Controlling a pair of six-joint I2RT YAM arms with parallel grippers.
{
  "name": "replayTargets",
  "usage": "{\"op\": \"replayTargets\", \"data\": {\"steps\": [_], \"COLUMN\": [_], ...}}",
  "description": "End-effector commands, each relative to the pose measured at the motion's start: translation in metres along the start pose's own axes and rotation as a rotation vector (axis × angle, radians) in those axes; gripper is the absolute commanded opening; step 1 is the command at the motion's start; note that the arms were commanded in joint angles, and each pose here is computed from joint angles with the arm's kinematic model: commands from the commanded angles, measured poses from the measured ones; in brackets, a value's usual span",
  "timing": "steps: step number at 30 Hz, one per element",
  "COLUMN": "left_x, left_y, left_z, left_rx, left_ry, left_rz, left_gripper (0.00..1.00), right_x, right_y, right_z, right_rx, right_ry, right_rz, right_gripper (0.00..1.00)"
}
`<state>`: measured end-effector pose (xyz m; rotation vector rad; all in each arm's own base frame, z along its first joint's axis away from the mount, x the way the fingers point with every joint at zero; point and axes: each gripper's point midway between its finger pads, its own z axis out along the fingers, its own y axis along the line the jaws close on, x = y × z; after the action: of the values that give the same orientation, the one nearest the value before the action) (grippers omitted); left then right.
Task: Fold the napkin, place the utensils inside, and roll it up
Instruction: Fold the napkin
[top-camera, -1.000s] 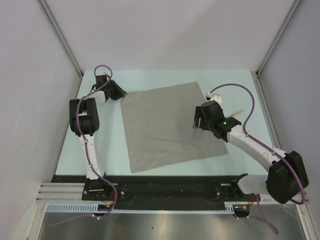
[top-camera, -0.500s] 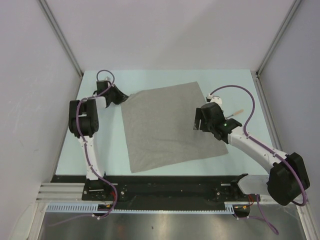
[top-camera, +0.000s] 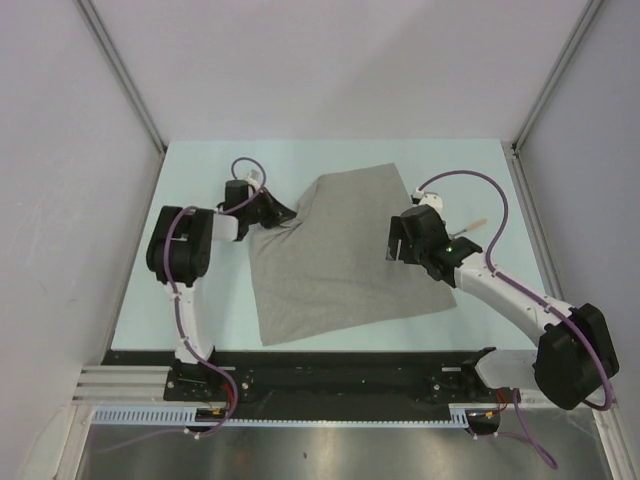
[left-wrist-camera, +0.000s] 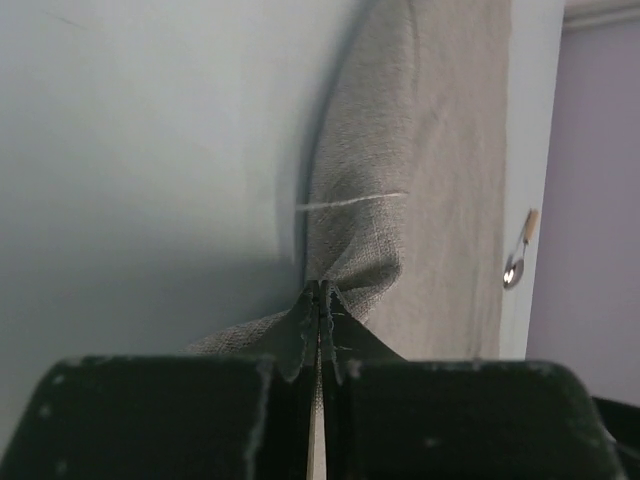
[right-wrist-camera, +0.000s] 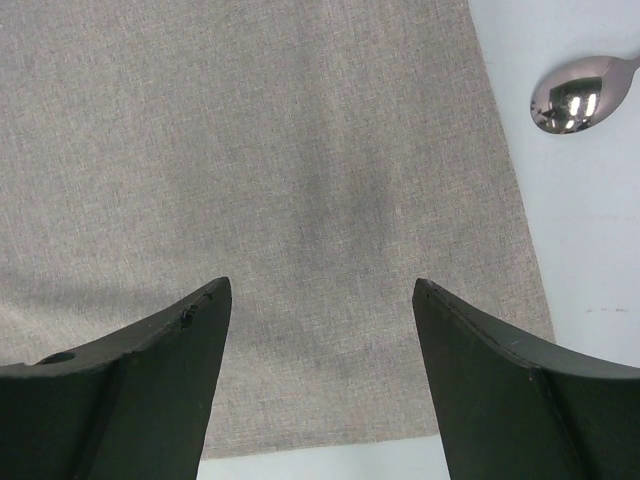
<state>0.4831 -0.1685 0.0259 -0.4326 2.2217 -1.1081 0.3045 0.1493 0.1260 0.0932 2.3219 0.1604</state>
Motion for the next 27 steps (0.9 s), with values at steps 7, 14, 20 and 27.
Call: {"op": "replayTargets", "data": {"steps": [7, 14, 20, 27], "left_x": [-0.031, -0.036, -0.041, -0.011], "left_y": [-0.067, -0.052, -0.015, -0.009], "left_z": [-0.045, -0.049, -0.047, -0.061], "left_rx": [-0.058, -0.239, -0.468, -0.476], "left_ry": [-0.139, -0.164, -0.112, -0.128], "left_rz": [0.376, 0.587, 0.526, 0.354], "left_gripper": [0.37, 0.68, 0.68, 0.66], "right_x": [0.006, 0.013, 0.013, 0.018], "right_y": [0.0, 0.004, 0.0, -0.002], "right_z": [0.002, 0.01, 0.008, 0.01], "right_rx": [-0.003, -0.016, -0.004, 0.004], "right_ry": [-0.012, 0.004, -0.003, 0.007], "right_rz": [0.0, -0.004, -0.014, -0.021], "right_gripper": [0.79, 0.79, 0.79, 0.79]}}
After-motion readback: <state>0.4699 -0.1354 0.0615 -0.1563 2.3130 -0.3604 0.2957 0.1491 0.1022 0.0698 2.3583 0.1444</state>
